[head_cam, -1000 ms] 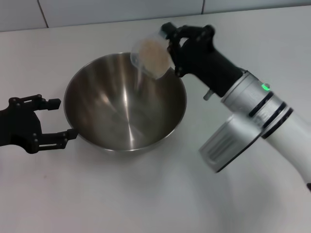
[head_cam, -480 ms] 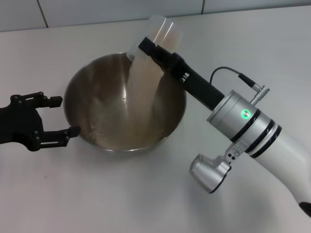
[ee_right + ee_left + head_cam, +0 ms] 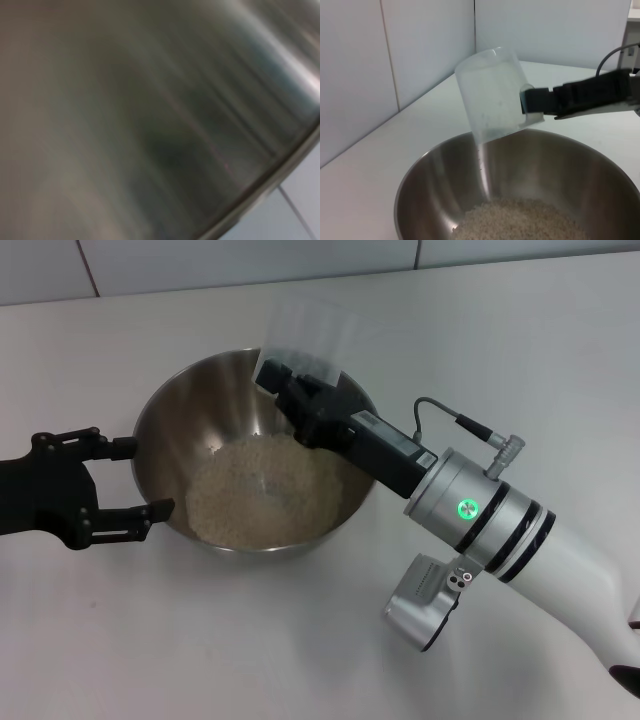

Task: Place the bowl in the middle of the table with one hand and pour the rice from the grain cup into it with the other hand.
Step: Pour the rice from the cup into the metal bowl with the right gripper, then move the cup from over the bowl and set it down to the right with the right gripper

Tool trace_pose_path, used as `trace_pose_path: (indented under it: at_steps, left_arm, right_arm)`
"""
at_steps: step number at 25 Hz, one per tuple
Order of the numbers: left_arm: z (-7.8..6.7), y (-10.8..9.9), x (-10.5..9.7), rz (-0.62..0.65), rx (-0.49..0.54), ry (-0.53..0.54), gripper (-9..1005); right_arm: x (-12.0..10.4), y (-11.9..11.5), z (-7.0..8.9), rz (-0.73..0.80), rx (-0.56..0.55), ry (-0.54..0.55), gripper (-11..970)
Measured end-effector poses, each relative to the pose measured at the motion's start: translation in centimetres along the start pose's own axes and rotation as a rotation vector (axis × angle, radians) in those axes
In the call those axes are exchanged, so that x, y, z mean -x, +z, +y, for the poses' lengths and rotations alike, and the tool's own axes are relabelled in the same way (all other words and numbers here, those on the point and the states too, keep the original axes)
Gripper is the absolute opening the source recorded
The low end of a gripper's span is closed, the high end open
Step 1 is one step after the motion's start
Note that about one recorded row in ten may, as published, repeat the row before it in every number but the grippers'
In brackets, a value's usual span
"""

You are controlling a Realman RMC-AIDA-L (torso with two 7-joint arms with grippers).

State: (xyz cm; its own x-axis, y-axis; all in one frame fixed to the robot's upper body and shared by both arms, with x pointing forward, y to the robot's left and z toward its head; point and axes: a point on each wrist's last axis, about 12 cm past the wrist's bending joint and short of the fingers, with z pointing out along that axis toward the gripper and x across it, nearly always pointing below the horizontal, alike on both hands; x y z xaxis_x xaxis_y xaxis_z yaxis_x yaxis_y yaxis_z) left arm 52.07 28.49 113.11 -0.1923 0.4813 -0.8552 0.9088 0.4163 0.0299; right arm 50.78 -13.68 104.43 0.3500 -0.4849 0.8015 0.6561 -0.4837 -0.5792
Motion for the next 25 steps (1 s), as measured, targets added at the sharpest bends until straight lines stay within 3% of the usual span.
trace_pose_path:
  at_steps: [4,7,13,17,18,22,25]
  left_arm:
    - [0.0,0.0,0.0,-0.001,-0.001,0.000,827]
    - [0.1,0.1,0.2,-0.002,-0.002,0.003,827]
    - [0.1,0.1,0.3,-0.003,-0.002,0.006,827]
    - [0.1,0.2,0.3,-0.003,-0.003,0.005,827]
    - [0.1,0.2,0.3,-0.003,-0.003,0.005,827]
    - [0.1,0.2,0.2,-0.003,-0.001,0.003,827]
    - [0.1,0.1,0.2,-0.002,0.001,0.004,827]
  right_arm:
    - [-0.1,0.3,-0.4,0.017,-0.015,-0.018,52]
    - [-0.2,0.7,-0.8,0.073,0.006,0.137,55]
    - [-0.7,1.1,-1.8,0.211,-0.007,0.778,61]
    - [-1.7,0.7,-1.7,0.321,-0.089,1.240,66]
    - [-2.1,0.4,-1.5,0.346,-0.140,1.403,67]
    - [-3.5,-1.0,0.2,0.367,-0.284,1.879,71]
    - [-4.6,-2.3,2.0,0.398,-0.350,2.101,74]
